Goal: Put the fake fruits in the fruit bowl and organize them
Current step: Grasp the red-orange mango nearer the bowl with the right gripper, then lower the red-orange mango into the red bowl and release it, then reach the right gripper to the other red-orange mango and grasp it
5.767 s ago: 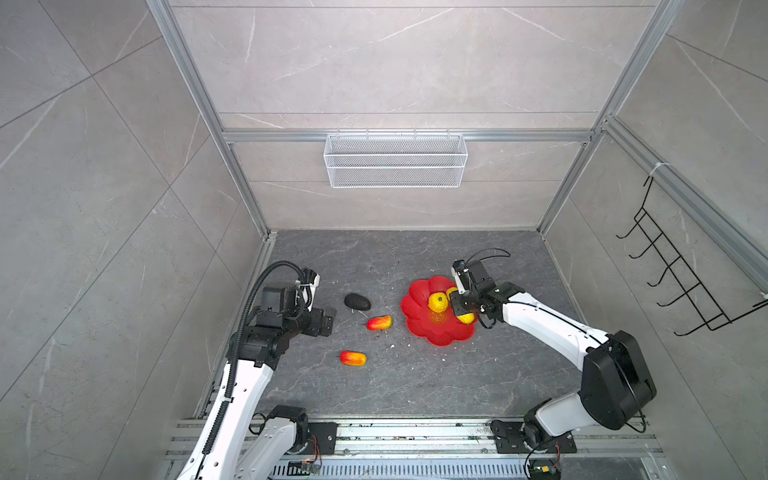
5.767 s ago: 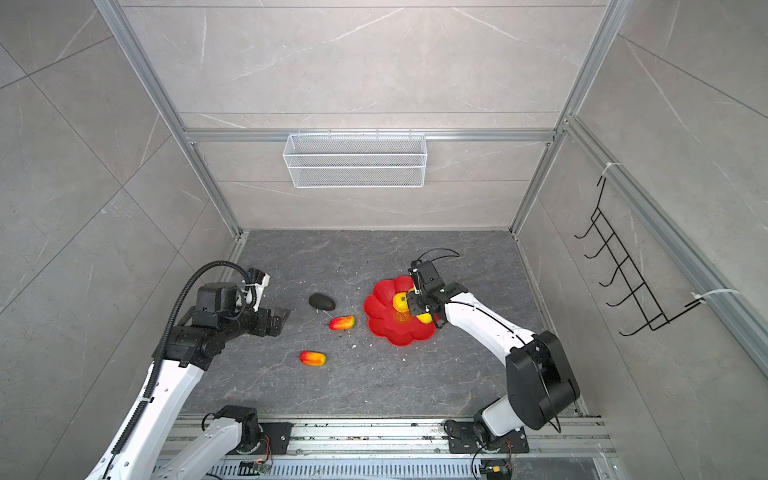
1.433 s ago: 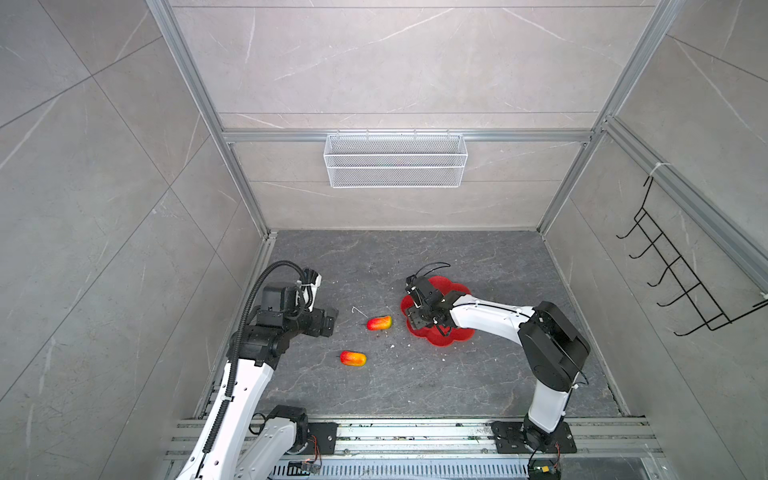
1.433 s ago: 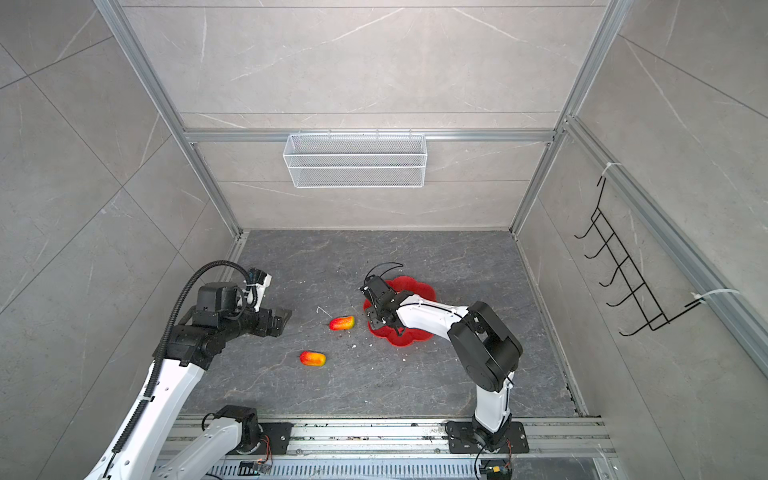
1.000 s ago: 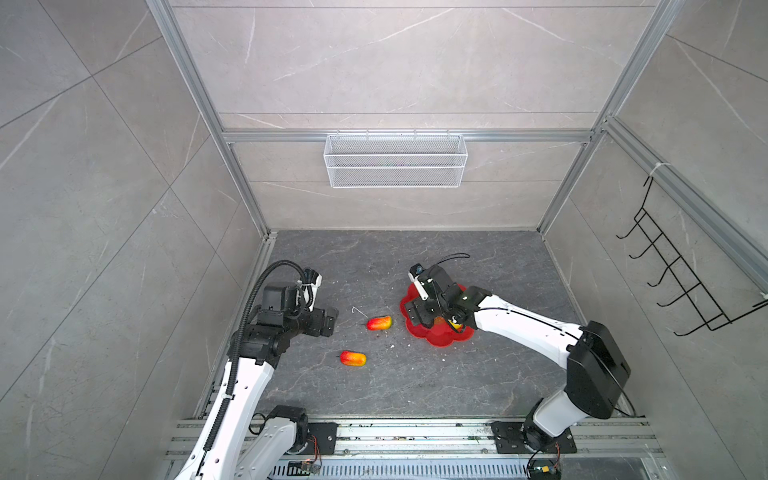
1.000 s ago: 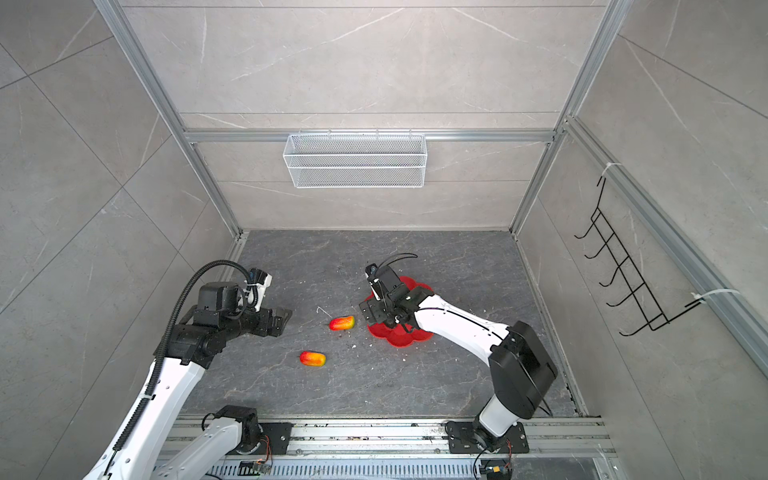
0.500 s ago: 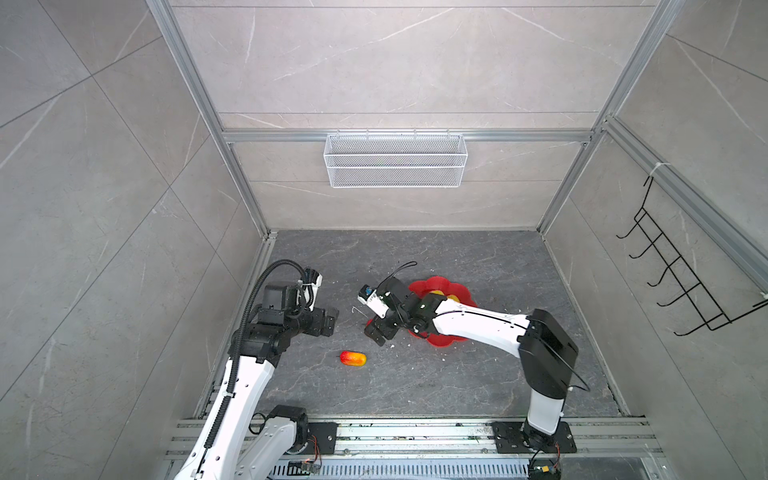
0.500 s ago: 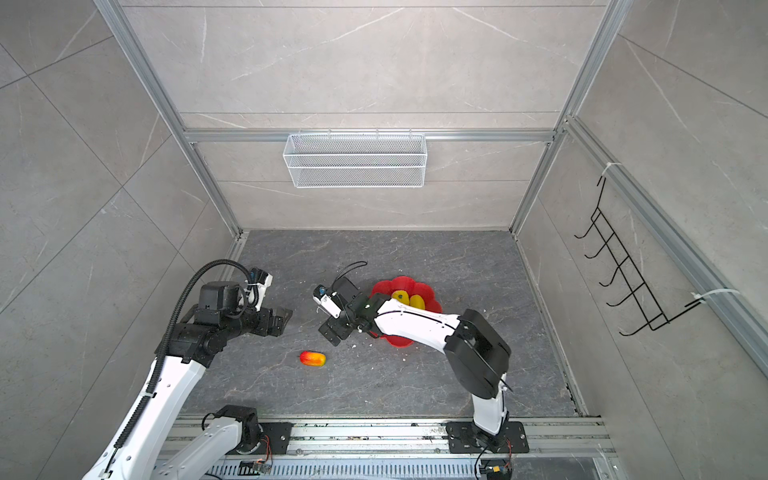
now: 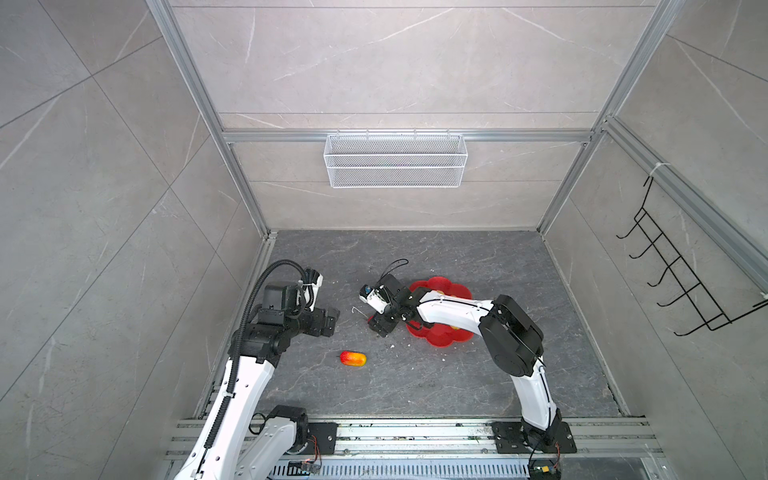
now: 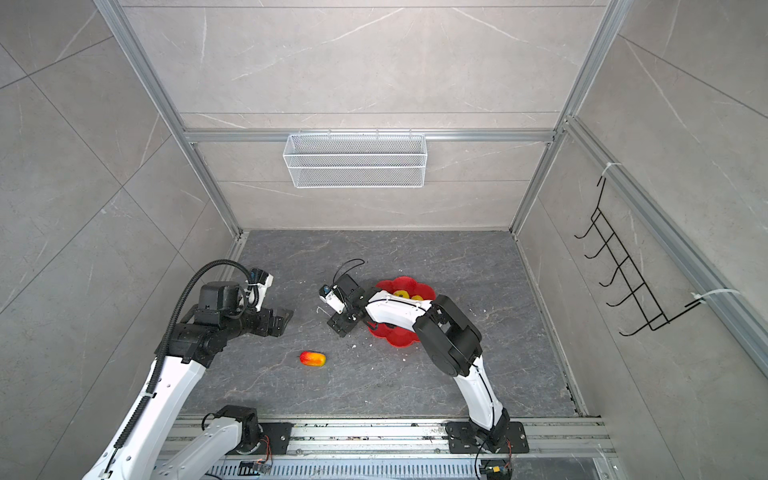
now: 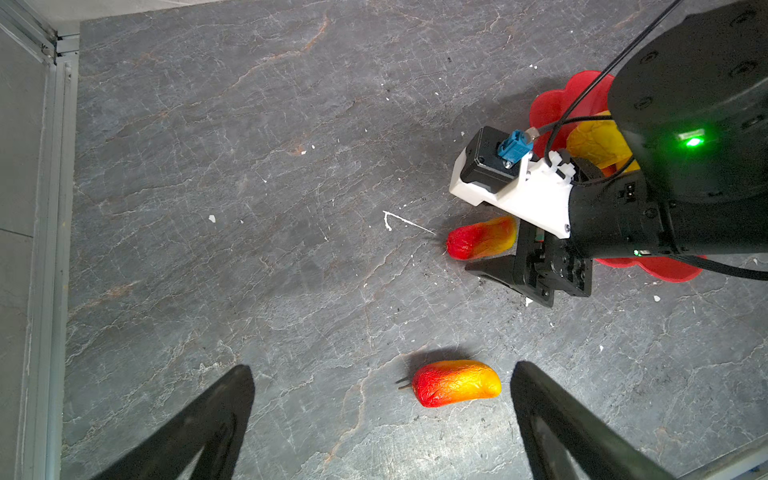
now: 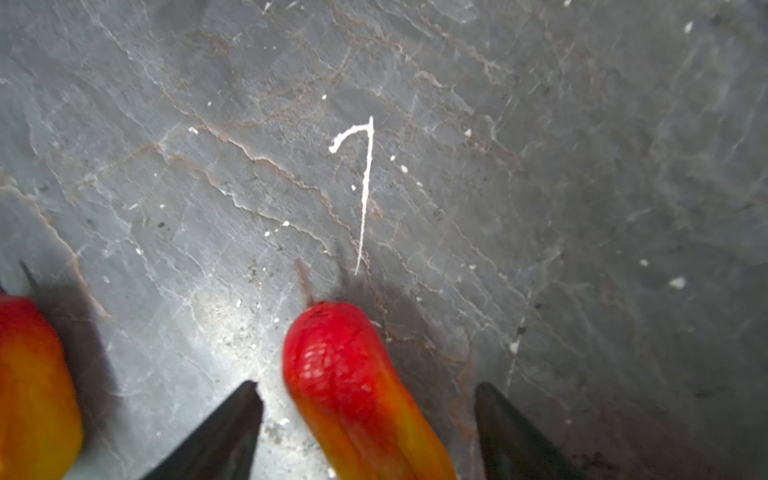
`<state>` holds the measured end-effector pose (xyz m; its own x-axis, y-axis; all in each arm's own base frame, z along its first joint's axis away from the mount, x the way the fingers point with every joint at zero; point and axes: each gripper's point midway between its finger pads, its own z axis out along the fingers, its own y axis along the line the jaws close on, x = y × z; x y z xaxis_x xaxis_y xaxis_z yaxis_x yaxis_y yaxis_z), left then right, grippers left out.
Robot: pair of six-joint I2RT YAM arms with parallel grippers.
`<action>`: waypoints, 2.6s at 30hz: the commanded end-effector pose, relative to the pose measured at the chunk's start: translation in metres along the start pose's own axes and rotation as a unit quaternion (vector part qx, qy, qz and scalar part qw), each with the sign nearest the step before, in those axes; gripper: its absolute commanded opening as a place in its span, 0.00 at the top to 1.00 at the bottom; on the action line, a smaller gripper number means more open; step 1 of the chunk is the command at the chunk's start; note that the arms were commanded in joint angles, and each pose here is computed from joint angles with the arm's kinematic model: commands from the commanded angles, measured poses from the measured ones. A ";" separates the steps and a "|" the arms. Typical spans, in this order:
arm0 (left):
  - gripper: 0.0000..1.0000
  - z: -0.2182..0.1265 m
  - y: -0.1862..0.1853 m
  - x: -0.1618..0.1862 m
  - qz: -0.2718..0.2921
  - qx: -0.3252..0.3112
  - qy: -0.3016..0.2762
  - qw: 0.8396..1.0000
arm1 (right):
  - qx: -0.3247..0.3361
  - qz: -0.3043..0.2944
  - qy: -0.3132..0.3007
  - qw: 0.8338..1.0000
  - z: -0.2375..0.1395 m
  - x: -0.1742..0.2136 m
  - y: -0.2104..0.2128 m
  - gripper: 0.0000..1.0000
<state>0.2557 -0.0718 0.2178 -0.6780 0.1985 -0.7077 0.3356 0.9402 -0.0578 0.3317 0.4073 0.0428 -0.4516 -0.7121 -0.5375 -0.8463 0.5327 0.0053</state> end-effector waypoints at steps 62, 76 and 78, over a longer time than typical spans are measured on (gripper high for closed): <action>0.00 -0.006 -0.003 -0.011 0.007 0.008 -0.019 1.000 | 0.147 0.192 0.051 0.969 -0.118 0.135 -0.093 0.52; 0.00 -0.006 -0.002 -0.010 0.006 0.006 -0.017 1.000 | -0.040 0.043 -0.084 0.995 -0.141 0.025 0.043 0.00; 0.00 -0.006 -0.002 -0.010 0.006 0.005 -0.017 1.000 | -0.048 0.026 -0.074 0.996 -0.121 0.017 0.060 0.00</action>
<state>0.2553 -0.0731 0.2180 -0.6776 0.1984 -0.7082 0.3408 0.9380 -0.0634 0.2475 0.3429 0.1532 -0.4813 -0.5678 -0.6678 -0.8125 0.5749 0.0968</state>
